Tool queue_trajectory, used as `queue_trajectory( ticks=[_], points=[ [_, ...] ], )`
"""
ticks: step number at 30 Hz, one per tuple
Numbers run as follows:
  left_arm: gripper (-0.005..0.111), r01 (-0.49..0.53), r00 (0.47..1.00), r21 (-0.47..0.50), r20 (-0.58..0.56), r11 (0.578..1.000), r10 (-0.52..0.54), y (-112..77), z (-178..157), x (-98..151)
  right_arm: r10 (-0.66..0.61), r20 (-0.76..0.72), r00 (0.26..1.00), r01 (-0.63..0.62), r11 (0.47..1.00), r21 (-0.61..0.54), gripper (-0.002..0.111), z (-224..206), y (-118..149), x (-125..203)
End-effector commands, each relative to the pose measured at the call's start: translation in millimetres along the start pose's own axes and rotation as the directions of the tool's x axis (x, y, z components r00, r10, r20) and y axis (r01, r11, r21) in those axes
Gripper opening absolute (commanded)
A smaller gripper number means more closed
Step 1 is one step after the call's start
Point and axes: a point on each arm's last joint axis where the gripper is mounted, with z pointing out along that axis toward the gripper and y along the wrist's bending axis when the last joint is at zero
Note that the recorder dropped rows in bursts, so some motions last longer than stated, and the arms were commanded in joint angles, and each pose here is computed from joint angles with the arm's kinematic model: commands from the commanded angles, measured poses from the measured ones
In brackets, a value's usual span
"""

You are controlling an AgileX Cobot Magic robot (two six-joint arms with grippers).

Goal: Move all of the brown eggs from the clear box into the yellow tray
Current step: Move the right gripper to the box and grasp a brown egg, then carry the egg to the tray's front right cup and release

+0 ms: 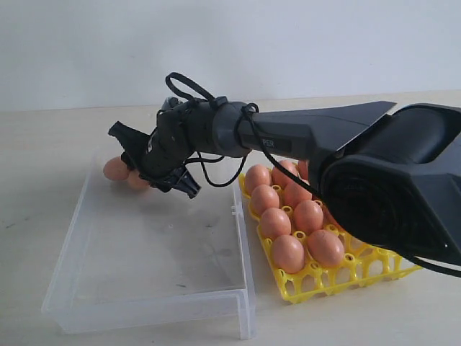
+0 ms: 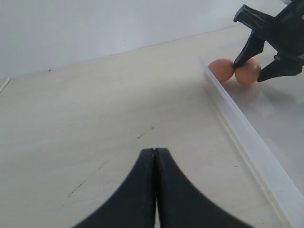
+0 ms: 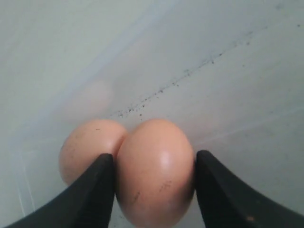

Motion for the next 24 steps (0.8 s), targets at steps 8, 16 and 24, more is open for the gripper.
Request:
queue_trajectory(
  ticks=[8, 16, 24],
  points=[
    [0.0, 0.013, 1.0, -0.002, 0.019, 1.0, -0.012, 0.2, -1, -2, -0.481, 0.181, 0.858, 0.505, 0.854, -0.123, 0.0, -52, 23, -9],
    [0.0, 0.013, 1.0, -0.002, 0.019, 1.0, -0.012, 0.2, -1, -2, -0.783, 0.331, 0.527, 0.841, 0.536, -0.072, 0.0, -142, -16, 6],
    [0.0, 0.013, 1.0, -0.002, 0.019, 1.0, -0.012, 0.2, -1, -2, -0.732, 0.547, 0.406, 0.847, 0.526, 0.074, 0.0, -265, -139, 26]
  ],
)
